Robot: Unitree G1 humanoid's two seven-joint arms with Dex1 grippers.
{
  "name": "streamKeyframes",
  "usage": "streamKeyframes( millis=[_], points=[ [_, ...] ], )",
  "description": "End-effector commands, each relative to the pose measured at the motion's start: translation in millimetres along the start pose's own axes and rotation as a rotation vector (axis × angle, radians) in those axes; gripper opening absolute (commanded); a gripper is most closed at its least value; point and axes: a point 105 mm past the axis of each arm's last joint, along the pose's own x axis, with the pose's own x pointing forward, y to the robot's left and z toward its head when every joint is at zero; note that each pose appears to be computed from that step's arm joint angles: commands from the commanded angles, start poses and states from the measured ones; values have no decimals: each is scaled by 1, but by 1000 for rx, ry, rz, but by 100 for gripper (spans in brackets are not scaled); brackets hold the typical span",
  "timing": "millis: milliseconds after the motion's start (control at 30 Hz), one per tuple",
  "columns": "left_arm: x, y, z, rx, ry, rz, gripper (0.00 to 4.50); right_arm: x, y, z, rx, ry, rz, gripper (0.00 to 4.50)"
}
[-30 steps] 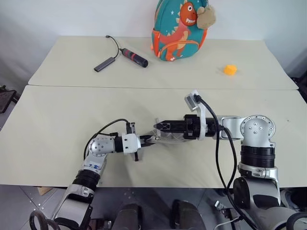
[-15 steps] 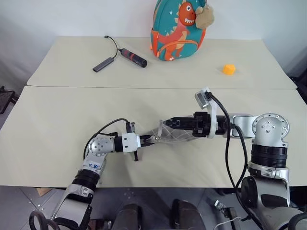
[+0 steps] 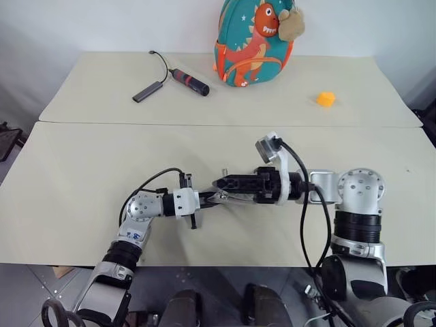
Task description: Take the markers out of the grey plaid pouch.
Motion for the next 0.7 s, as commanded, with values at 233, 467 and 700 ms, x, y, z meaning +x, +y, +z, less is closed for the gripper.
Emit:
streamKeyframes(
  millis=[233,467,700],
  points=[
    [-1,2,4,6,-8,7,0,5,1,16,-88,-124,1,182],
    [-1,3,6,-22,-28,20,0,-6,16,32,-134,-212,88,2],
    [-6,2,26,-426,-185,-5,0,-36,37,56,-177,-330,156,2]
  ],
)
